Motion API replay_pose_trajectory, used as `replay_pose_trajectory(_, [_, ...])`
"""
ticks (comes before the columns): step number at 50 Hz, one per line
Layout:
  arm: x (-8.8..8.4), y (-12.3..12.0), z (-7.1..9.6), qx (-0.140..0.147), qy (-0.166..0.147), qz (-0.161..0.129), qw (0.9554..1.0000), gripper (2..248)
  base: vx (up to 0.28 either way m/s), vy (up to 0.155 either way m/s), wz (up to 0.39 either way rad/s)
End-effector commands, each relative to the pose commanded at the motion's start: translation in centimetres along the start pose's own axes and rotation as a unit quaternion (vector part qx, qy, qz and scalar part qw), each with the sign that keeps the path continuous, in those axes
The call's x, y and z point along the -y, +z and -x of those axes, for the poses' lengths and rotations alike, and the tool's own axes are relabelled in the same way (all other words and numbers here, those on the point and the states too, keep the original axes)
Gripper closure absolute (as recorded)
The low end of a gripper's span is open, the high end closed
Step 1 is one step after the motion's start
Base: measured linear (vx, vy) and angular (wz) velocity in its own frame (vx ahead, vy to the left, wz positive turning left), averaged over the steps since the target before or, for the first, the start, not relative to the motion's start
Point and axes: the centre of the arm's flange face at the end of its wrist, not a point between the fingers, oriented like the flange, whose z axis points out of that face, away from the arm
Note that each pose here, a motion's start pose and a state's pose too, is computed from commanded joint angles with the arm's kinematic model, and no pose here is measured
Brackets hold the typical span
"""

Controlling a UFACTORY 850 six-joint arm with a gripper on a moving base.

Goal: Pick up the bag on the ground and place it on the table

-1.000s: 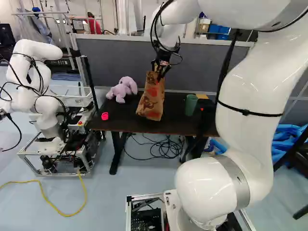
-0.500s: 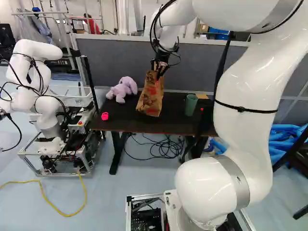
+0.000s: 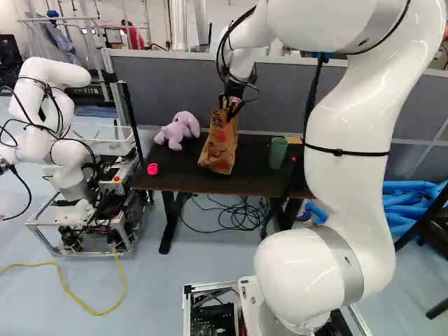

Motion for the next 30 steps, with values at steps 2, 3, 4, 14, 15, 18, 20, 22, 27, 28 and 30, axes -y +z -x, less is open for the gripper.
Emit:
replay_pose_trajectory(2, [0.0,0.3,-0.1,0.002,0.000,0.001,1.0000,225,0.000,0.000,0.000])
replay_pose_trajectory(3, [0.0,0.5,-0.1,0.003,0.000,0.001,1.0000,225,0.000,0.000,0.000])
replay_pose_trajectory(4, [0.0,0.6,-0.2,0.004,0.001,0.002,1.0000,225,0.000,0.000,0.000])
replay_pose_trajectory(14, [-0.1,2.2,-0.4,0.015,0.002,0.006,0.9999,225,0.000,0.000,0.000])
replay_pose_trajectory(15, [-0.2,2.3,-0.4,0.016,0.002,0.006,0.9999,225,0.000,0.000,0.000])
replay_pose_trajectory(18, [-0.2,2.6,-0.4,0.018,0.002,0.007,0.9998,225,0.000,0.000,0.000])
replay_pose_trajectory(20, [-0.2,2.7,-0.4,0.019,0.002,0.007,0.9998,225,0.000,0.000,0.000])
replay_pose_trajectory(22, [-0.2,2.8,-0.4,0.019,0.002,0.007,0.9998,225,0.000,0.000,0.000])
replay_pose_trajectory(27, [-0.2,2.9,-0.4,0.020,0.003,0.008,0.9998,219,0.000,0.000,0.000])
replay_pose_trajectory(28, [-0.2,2.9,-0.4,0.020,0.003,0.008,0.9998,219,0.000,0.000,0.000])
replay_pose_trajectory(30, [-0.2,2.9,-0.4,0.020,0.003,0.008,0.9998,219,0.000,0.000,0.000])
